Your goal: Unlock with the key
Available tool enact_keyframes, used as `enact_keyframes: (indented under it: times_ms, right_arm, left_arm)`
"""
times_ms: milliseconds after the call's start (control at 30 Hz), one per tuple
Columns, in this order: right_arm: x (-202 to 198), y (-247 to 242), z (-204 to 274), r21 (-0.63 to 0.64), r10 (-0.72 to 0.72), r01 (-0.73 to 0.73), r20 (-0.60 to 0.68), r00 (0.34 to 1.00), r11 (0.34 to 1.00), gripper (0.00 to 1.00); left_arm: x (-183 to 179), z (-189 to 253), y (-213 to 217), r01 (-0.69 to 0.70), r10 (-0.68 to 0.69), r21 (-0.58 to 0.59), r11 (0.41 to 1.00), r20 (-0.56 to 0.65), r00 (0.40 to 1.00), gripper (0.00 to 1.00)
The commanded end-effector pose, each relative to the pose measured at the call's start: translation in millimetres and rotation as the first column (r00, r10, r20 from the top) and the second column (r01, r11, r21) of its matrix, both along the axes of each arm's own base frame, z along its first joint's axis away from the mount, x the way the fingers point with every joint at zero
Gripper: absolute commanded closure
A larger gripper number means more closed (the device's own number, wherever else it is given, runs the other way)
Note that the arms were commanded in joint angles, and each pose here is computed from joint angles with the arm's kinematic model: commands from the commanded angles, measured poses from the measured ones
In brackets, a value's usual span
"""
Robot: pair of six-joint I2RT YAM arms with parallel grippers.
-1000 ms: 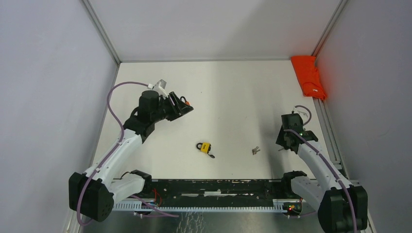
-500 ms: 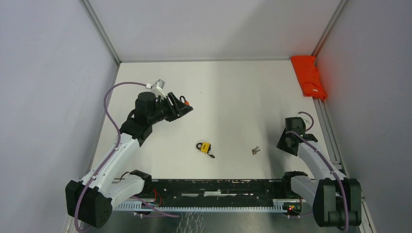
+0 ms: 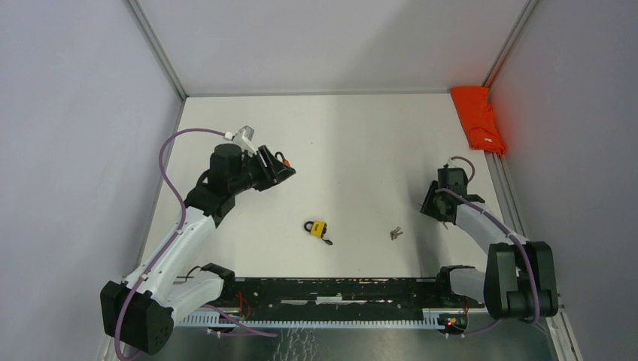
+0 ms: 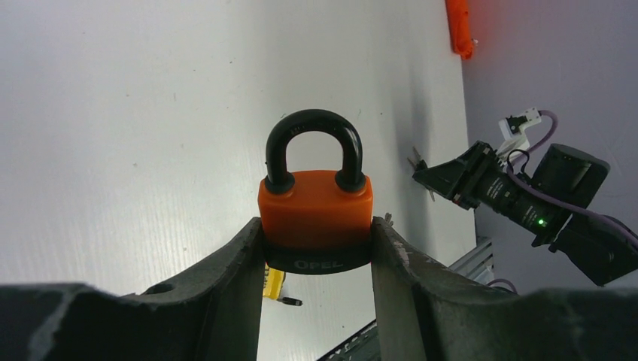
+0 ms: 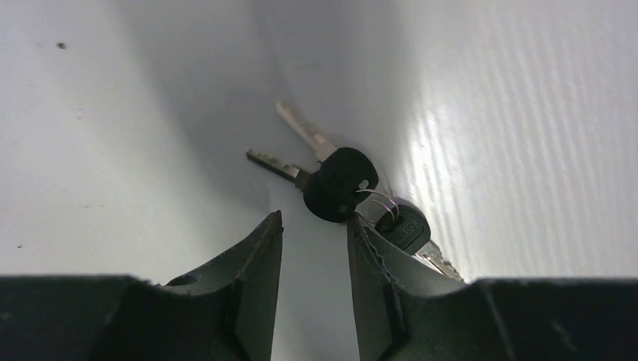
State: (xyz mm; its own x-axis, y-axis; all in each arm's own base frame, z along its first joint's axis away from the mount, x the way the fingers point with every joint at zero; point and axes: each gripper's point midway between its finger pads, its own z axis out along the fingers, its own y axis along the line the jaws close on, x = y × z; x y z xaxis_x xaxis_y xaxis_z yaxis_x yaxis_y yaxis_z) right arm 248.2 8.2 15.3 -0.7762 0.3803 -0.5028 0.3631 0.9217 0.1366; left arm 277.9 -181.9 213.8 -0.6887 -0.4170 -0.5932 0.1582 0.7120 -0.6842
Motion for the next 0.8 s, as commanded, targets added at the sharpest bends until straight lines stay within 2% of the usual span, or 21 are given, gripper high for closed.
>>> enact_keyframes:
  times_ms: [0,333,533,767]
  right_arm:
    - [13,27,-2,0.054,0.110,-0.110,-0.008,0.994,0.992,0.57]
    - [60,82,-1,0.048,0.299,-0.298,-0.003,0.954,0.953,0.56]
    - [88,116,29,0.052,0.417,-0.421,0.078,0.906,0.905,0.54]
    - [114,138,81,-0.015,0.531,-0.539,0.198,0.824,0.842,0.50]
  left_arm:
    - [14,34,7,-0.028,0.024,0.037,0.999,0.119,0.993,0.98]
    - [19,38,17,-0.088,0.081,0.063,0.994,0.107,0.991,0.98]
    - [27,42,18,-0.109,0.101,0.073,0.991,0.103,0.989,0.98]
    - [42,45,15,-0.119,0.111,0.080,0.990,0.098,0.989,0.98]
